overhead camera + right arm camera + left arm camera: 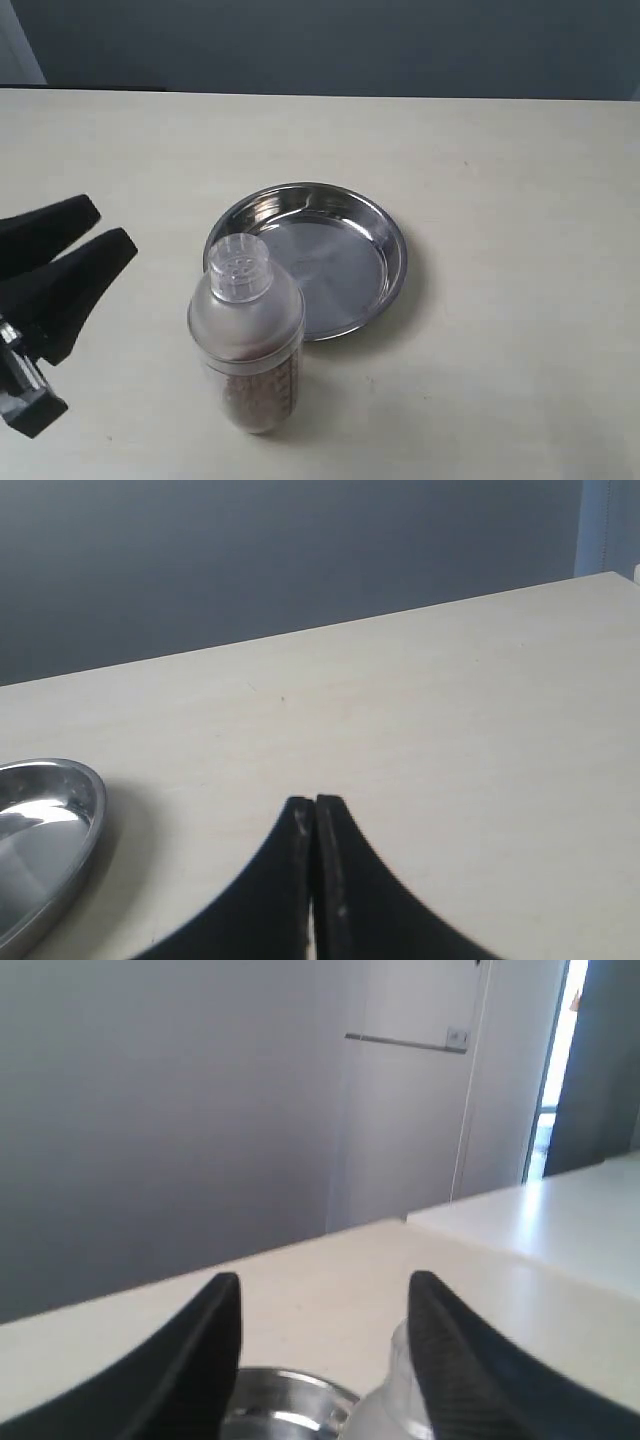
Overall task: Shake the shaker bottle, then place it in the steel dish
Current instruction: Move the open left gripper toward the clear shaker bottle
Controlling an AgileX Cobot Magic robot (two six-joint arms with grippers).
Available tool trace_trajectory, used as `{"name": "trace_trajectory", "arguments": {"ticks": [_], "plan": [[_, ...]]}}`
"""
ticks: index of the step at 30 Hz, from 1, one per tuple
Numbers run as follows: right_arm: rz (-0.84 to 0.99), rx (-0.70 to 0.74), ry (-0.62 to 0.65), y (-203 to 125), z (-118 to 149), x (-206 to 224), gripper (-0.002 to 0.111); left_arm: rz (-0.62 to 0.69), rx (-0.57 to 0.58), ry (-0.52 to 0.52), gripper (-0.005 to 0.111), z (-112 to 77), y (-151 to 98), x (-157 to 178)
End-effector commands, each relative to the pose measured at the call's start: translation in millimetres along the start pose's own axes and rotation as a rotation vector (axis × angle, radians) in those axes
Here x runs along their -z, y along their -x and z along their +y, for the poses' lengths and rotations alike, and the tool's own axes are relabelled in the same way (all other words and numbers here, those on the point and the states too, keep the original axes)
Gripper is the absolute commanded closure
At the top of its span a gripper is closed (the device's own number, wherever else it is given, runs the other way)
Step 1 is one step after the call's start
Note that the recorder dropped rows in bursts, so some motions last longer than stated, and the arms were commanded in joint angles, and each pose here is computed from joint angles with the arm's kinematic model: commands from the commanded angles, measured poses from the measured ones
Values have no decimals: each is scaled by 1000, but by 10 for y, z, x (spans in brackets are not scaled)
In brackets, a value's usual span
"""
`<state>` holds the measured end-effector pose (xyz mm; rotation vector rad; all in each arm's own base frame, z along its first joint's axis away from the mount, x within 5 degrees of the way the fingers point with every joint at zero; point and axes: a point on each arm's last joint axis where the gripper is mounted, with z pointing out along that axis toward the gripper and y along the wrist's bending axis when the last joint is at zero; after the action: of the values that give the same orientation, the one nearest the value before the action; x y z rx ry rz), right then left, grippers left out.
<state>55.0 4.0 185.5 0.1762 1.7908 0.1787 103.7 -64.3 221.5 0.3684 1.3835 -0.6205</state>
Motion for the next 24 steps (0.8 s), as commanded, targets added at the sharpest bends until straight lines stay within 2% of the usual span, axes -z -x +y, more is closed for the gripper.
{"name": "trace_trajectory", "arguments": {"ticks": [1,4,11,15,19,24], "plan": [[-11,7,2,6,0,3,109,-36,27,-22,31,-15,43,-22],[-11,7,2,6,0,3,109,-8,-21,-104,24,-65,109,-152],[-11,7,2,6,0,3,109,34,3,-205,24,-48,107,-511],[-11,7,2,6,0,3,109,15,62,-259,24,-30,-23,-636],[-11,7,2,6,0,3,109,110,68,-262,24,36,-249,-787],[-11,7,2,6,0,3,109,176,55,-331,24,64,-394,-1006]]}}
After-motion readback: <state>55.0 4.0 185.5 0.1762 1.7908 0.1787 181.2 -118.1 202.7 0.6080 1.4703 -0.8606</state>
